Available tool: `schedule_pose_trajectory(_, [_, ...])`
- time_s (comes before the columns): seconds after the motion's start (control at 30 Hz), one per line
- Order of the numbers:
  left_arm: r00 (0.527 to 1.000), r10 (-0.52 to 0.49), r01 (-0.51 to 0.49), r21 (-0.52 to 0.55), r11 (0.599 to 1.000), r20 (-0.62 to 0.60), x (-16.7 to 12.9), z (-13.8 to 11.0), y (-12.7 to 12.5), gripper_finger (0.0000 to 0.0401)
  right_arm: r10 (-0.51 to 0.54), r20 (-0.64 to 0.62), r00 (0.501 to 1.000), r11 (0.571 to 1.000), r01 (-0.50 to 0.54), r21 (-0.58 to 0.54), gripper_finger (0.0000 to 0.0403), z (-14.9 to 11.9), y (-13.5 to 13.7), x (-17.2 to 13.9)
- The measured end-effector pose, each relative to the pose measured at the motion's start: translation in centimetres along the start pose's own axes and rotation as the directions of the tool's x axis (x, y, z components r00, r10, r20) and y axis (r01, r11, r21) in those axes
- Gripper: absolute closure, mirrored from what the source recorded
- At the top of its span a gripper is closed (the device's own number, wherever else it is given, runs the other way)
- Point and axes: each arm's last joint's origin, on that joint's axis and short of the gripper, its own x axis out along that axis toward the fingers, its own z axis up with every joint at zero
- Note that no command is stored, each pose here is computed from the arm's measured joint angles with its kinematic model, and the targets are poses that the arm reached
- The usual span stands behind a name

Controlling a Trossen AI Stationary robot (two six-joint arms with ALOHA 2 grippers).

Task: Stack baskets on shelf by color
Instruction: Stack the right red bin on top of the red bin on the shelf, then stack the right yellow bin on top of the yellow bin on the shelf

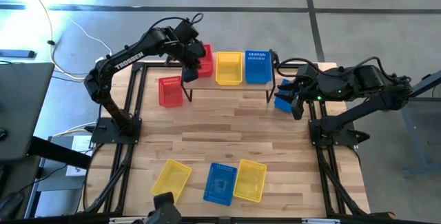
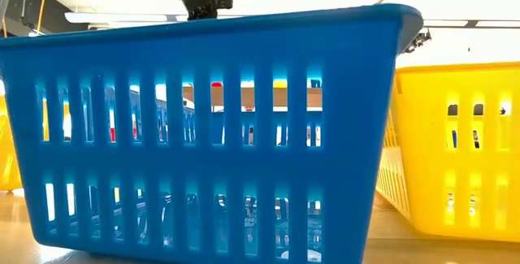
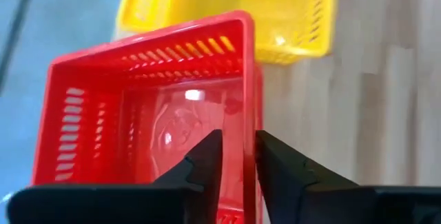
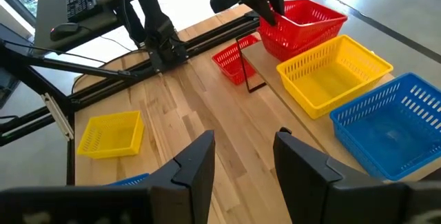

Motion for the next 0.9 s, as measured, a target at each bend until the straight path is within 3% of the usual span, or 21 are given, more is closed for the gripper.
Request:
schedule_pose_trajectory(0.2, [0.995, 0.090, -0.090, 0.010, 0.996, -0.049, 0.0, -0.1, 0.0, 0.0310, 0.000, 0.000, 1.000, 1.000, 0.000, 0.000, 0.0269, 0.0, 0.0, 0.0])
schedule_pose_trajectory(0.67, [0.995, 0.078, -0.074, 0.062, 0.995, -0.061, 0.2, 0.6, -1.9, 0.0303, 0.000, -0.001, 1.000, 0.999, 0.000, 0.041, 0.0269, 0.0, 0.0, 0.0])
schedule_pose_trajectory(0.9, [0.993, 0.040, -0.030, 0.094, 0.995, -0.108, -0.1, 0.4, -3.5, 0.0293, -0.025, -0.045, 0.999, 0.999, 0.026, 0.030, 0.0269, -0.2, 0.8, 1.8])
